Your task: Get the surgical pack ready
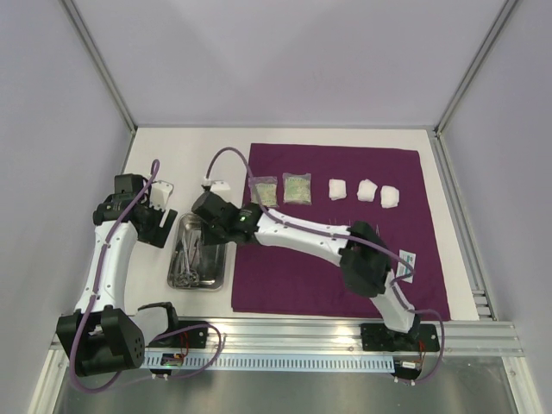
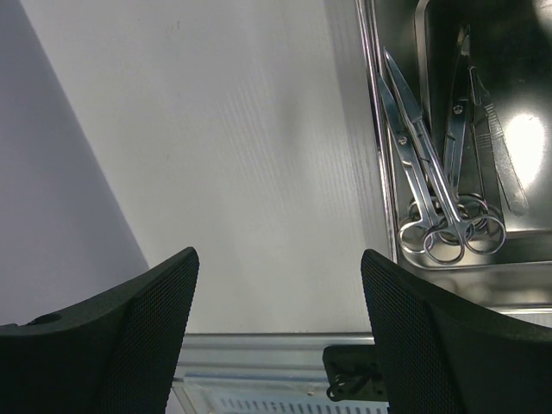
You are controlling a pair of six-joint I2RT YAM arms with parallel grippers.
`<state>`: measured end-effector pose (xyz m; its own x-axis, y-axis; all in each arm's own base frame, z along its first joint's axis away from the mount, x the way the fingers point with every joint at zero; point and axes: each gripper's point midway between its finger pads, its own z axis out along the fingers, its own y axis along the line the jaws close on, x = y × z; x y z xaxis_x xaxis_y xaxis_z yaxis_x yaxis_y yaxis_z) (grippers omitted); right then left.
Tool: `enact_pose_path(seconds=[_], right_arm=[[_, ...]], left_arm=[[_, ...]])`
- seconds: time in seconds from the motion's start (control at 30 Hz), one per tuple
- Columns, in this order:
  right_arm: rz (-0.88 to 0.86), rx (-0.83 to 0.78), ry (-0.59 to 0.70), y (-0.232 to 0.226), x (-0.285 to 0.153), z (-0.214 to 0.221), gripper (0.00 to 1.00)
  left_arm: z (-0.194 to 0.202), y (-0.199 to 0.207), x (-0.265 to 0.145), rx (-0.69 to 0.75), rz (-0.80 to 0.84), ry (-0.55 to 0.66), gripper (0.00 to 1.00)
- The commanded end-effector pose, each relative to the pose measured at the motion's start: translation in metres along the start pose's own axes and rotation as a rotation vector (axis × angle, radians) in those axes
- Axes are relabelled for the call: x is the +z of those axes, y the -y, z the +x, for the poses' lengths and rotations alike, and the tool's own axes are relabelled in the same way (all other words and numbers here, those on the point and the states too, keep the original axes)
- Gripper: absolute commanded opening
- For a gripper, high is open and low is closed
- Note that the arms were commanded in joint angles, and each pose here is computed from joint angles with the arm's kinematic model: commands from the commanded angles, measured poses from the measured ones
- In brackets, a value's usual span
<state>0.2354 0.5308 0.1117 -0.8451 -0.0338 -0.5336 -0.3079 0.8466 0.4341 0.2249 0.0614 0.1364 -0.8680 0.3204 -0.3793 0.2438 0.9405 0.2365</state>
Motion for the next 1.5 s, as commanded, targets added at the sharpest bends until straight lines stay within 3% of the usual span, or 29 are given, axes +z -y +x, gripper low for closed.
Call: enact_pose_path(seconds=[0.0, 0.07, 0.1, 0.23, 0.33, 0.5, 0.63, 0.83, 0.97, 1.0, 1.07, 1.17, 1.47], right_arm=[[0.043, -0.105, 0.134, 0.03, -0.072, -0.059, 0.3], [0.084, -0.103, 0.081, 0.064, -0.092, -0.056, 0.31], [0.151, -0.09, 0.023, 0.105, -0.087, -0.046, 0.31], [0.282, 0.007, -0.1, 0.2, -0.113, -0.015, 0.29], [0.407, 0.049, -0.092, 0.26, -0.131, -0.004, 0.26], [0.537, 0.076, -0.079, 0.314, -0.15, -0.009, 0.25], [0.643, 0.038, -0.131, 0.344, -0.157, -0.009, 0.2], [0.629, 0.05, -0.156, 0.36, -0.145, -0.014, 0.15], [0.606, 0.064, -0.151, 0.366, -0.136, -0.02, 0.14], [0.603, 0.068, -0.149, 0.368, -0.135, -0.022, 0.14], [0.588, 0.064, -0.149, 0.368, -0.129, -0.023, 0.14], [0.569, 0.059, -0.143, 0.366, -0.124, -0.028, 0.14], [0.578, 0.041, -0.173, 0.373, -0.11, -0.026, 0.15]], left_arm=[[-0.008, -0.007, -0.009, 0.009, -0.022, 0.029, 0.85], [-0.007, -0.007, -0.01, 0.011, -0.021, 0.027, 0.85], [-0.007, -0.007, -0.011, 0.012, -0.021, 0.026, 0.85], [-0.006, -0.004, -0.014, 0.014, -0.009, 0.03, 0.85], [-0.004, -0.003, -0.013, 0.015, -0.006, 0.025, 0.85], [-0.001, 0.0, -0.011, 0.01, 0.005, 0.017, 0.85], [0.002, 0.001, -0.012, 0.013, 0.003, 0.011, 0.85], [0.008, 0.008, -0.006, 0.033, 0.05, -0.018, 0.84], [-0.006, 0.06, -0.032, 0.185, 0.372, 0.108, 0.84], [-0.023, 0.079, -0.047, 0.192, 0.486, 0.204, 0.84], [-0.035, 0.089, -0.058, 0.18, 0.559, 0.257, 0.85], [-0.049, 0.085, -0.054, 0.127, 0.544, 0.281, 0.85], [-0.041, 0.085, -0.027, 0.045, 0.533, 0.209, 0.85]])
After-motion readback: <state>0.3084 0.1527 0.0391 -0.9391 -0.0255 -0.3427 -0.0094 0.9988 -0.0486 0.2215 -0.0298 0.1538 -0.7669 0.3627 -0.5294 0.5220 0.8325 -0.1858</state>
